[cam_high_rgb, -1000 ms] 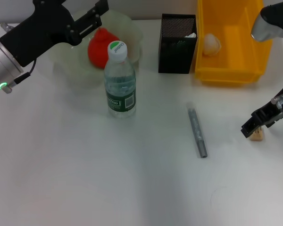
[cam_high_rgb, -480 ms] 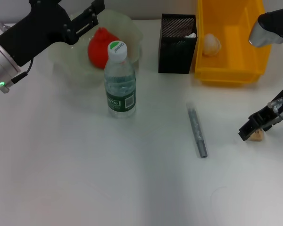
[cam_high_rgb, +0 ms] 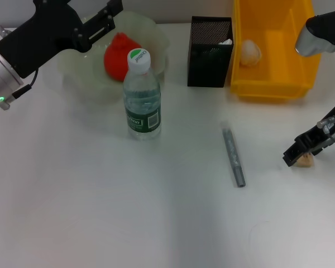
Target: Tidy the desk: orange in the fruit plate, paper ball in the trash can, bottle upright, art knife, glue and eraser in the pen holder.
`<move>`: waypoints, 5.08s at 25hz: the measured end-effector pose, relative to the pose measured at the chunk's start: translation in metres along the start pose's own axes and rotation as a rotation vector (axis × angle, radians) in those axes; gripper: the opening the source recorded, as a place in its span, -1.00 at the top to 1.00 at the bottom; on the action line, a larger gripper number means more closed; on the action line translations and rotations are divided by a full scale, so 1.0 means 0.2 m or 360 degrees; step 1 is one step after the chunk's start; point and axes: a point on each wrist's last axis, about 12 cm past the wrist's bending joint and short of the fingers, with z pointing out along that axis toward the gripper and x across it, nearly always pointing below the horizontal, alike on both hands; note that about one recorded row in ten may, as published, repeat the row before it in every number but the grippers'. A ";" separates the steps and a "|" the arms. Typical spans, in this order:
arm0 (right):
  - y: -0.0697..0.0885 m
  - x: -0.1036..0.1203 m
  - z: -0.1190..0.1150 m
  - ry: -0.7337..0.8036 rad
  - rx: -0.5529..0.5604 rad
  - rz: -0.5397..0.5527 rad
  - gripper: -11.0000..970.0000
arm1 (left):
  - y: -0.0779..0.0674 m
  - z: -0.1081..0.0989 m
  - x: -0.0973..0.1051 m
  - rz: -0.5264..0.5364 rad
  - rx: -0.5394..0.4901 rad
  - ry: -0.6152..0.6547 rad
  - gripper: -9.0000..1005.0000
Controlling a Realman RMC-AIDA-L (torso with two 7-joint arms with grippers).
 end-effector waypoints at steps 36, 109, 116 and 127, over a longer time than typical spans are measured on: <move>-0.03 0.01 0.03 -0.0013 0.0003 0.0034 -0.31 | 0.01 0.01 0.00 0.0005 -0.0018 0.0009 -0.33; 0.01 -0.41 0.13 -0.1676 -0.0203 -0.0328 0.34 | 0.02 -0.02 0.03 -0.0001 -0.0109 -0.0039 -0.33; 0.01 -0.41 0.13 -0.1674 -0.0204 -0.0345 0.32 | 0.03 -0.01 0.02 0.0004 -0.0105 -0.0041 -0.33; 0.05 -0.40 0.02 -0.1680 -0.0415 -0.0379 -0.14 | 0.03 -0.01 0.02 0.0003 -0.0109 -0.0037 -0.33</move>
